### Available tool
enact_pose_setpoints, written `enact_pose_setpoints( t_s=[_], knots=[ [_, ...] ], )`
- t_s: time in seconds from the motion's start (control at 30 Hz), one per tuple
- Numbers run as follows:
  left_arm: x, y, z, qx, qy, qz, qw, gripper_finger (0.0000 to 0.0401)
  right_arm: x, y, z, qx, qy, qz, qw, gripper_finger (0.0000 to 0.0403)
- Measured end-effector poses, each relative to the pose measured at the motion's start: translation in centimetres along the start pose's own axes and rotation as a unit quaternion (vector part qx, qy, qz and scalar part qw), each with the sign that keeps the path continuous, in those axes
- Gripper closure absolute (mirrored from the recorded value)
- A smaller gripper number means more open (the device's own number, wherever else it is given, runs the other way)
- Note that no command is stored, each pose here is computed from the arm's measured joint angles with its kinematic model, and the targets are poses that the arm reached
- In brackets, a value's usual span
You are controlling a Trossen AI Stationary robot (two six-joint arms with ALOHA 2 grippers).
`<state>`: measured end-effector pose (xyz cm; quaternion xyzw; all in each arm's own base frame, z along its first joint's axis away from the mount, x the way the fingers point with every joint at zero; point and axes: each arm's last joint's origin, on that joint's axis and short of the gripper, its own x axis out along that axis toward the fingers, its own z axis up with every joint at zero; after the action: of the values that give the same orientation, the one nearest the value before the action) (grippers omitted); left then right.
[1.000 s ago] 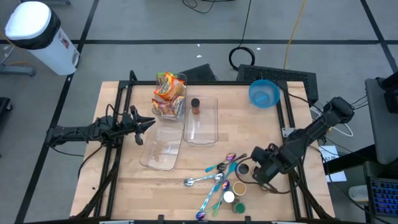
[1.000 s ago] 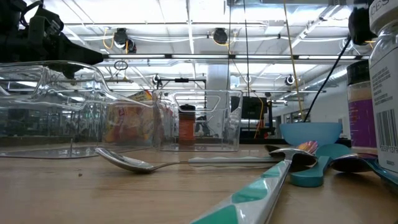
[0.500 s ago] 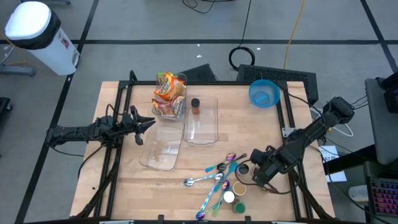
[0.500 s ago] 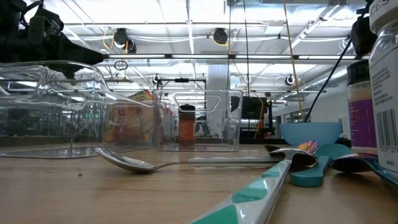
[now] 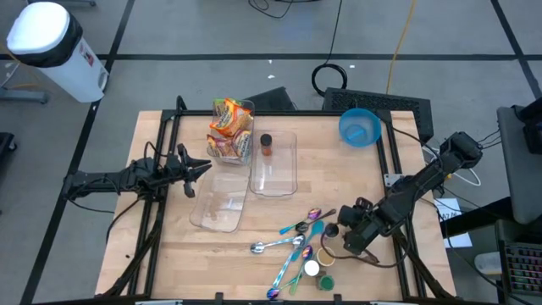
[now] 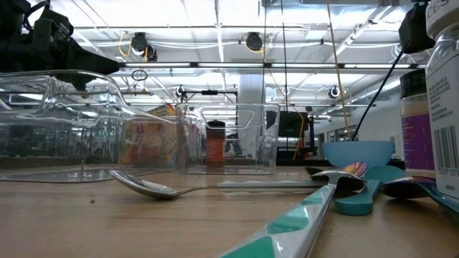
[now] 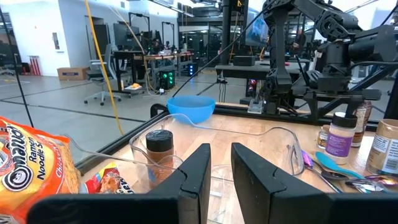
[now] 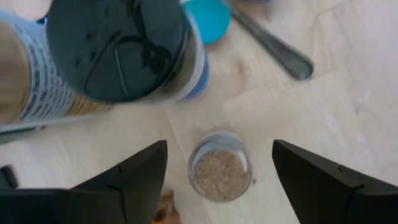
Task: Pick & Place Food Item
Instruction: Put the brown spice bottle into the middle transparent bin
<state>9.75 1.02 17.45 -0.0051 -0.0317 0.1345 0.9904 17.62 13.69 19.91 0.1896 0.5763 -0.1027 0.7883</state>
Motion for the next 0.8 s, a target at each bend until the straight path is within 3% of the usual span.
enact_pose_setpoints(
  t_s=[0.8],
  knots=[
    [0.0, 0.0, 0.0, 0.0, 0.0, 0.0, 1.0, 0.0332, 1.6, -0.8, -0.9, 0.017, 0.033, 0.015, 0.999, 0.0118]
  ],
)
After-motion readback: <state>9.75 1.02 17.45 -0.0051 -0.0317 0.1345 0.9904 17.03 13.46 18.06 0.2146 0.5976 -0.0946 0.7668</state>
